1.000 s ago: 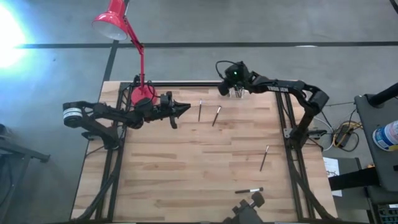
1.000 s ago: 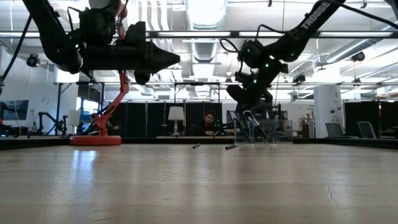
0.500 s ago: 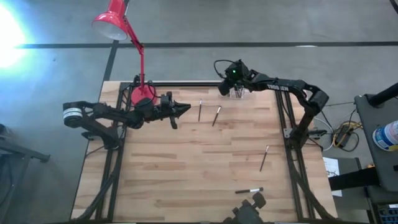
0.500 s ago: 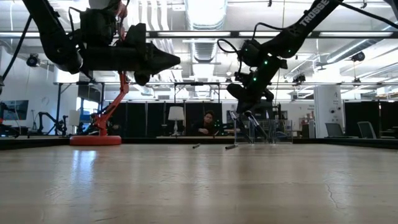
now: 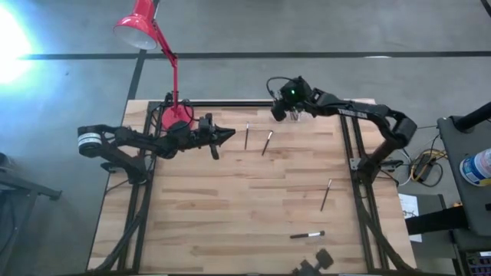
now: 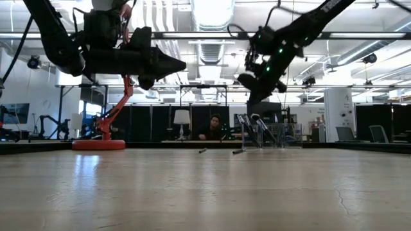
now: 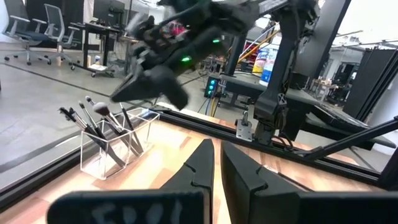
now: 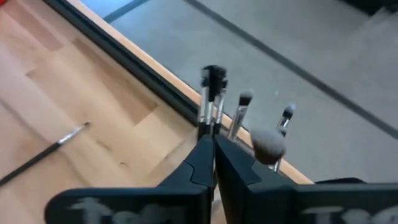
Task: Put items in baskets/containers
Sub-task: Put the eyeshadow brush into the transparent organizer
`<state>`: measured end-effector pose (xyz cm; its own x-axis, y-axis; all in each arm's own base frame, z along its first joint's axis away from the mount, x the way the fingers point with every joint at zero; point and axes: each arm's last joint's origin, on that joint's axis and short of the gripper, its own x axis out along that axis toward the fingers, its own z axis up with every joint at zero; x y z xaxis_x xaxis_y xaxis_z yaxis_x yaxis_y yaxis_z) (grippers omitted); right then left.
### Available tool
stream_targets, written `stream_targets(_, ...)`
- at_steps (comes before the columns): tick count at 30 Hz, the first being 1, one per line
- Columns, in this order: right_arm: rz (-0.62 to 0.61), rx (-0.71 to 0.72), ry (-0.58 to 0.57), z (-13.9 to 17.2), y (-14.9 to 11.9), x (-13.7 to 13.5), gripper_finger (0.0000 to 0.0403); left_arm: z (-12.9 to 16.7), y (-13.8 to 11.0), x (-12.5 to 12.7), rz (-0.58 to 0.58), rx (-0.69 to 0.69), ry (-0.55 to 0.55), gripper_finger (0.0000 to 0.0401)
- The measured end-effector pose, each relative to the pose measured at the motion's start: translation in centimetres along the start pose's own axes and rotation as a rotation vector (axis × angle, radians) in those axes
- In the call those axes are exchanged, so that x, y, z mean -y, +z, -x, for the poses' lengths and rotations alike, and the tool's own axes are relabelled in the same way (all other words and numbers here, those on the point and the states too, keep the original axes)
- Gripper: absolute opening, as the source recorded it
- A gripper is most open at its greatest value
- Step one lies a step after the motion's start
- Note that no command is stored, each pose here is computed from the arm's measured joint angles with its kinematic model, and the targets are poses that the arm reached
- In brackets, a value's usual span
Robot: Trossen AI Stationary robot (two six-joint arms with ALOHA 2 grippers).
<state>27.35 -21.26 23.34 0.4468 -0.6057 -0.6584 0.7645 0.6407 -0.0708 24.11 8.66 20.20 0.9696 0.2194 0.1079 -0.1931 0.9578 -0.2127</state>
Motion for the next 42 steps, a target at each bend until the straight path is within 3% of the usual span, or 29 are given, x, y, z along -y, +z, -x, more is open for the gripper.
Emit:
stream_targets(6,-0.023,0.037,-0.029,3.6,-3.2,-3.3,0.0008,0.0,-0.1,-0.1,0.0,-0.005,0.004,0.0021)
stream_targets(14,-0.287,0.093,0.111,4.7,-8.7,-6.8,0.0008,-0.1,-0.7,-0.4,0.0,-0.033,0.014,0.0021)
stream_targets(20,-0.415,0.059,0.08,2.5,-10.3,-7.8,0.0025,-0.1,-0.7,-0.5,-0.007,-0.024,0.021,0.0021)
stream_targets(33,-0.486,-0.099,0.036,-3.5,-10.2,-8.8,0.0148,-0.1,-0.7,-0.7,-0.014,-0.026,0.032,0.0021)
stream_targets(42,-0.49,-0.136,-0.004,-6.2,-10.3,-9.6,0.0161,0.0,-0.8,-0.7,-0.011,-0.035,0.031,0.0021)
